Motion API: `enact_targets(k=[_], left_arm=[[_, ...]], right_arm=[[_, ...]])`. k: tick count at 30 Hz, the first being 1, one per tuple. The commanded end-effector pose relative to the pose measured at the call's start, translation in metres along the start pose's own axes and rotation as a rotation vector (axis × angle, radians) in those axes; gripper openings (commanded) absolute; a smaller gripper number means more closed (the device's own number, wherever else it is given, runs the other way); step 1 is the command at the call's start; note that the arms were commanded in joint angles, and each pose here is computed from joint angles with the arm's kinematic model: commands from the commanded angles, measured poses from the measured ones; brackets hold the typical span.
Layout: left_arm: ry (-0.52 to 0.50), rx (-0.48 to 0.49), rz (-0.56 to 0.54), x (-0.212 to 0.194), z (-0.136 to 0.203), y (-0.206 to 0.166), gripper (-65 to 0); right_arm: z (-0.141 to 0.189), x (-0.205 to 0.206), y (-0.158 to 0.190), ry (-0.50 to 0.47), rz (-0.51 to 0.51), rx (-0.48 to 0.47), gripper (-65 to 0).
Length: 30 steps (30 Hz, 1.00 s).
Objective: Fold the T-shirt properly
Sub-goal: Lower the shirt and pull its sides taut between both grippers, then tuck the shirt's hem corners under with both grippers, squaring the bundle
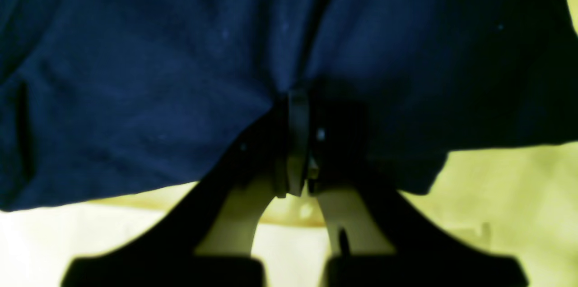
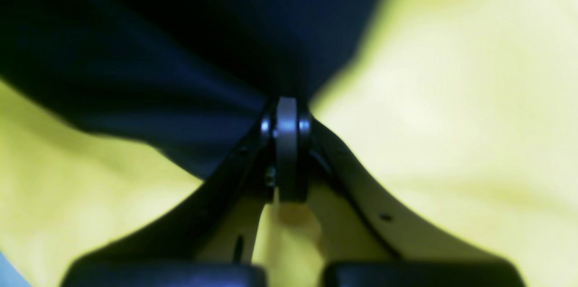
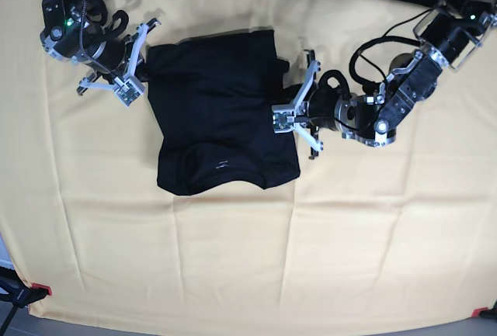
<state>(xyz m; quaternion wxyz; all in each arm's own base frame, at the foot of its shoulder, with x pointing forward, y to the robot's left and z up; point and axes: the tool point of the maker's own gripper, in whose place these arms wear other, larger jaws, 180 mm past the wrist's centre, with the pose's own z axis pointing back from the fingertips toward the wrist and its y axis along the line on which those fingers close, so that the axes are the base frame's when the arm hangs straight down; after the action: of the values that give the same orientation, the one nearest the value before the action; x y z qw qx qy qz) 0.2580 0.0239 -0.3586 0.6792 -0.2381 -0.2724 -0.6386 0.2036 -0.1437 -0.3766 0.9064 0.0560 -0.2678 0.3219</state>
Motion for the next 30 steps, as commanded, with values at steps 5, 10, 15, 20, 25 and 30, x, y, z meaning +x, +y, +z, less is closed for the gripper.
enact_targets(k=[5,10,15,20,25,30], left_arm=[[-0.013,0.051,-0.058,0.016,0.015,0.021,-65.0],[-0.031,0.119,-0.128,0.040,0.035,0.051,-65.0],[-0.116,0.183,-0.077,0.065,0.050,0.066,-65.0],[-0.133,0.225,-0.016,0.063,0.054,0.073,-65.0],[-0.098,0.228,-0.006,0.050,0.048,0.069,-65.0],[-0.083,0.229,0.018,0.041,0.042,0.064,-65.0]], right_arm=[[0.026,0.030,0.027,-0.129,0.016,0.062,-65.0],[0.042,0.058,0.022,-0.245,0.082,-0.005,-65.0],[0.053,0.086,0.026,-0.394,0.129,0.001,-65.0],[0.053,0.118,0.007,-0.502,0.172,-0.024,-65.0],[0.034,0.137,-0.020,-0.539,0.118,0.009,-65.0],[0.008,0.143,-0.044,-0.517,0.084,0.030,-65.0]])
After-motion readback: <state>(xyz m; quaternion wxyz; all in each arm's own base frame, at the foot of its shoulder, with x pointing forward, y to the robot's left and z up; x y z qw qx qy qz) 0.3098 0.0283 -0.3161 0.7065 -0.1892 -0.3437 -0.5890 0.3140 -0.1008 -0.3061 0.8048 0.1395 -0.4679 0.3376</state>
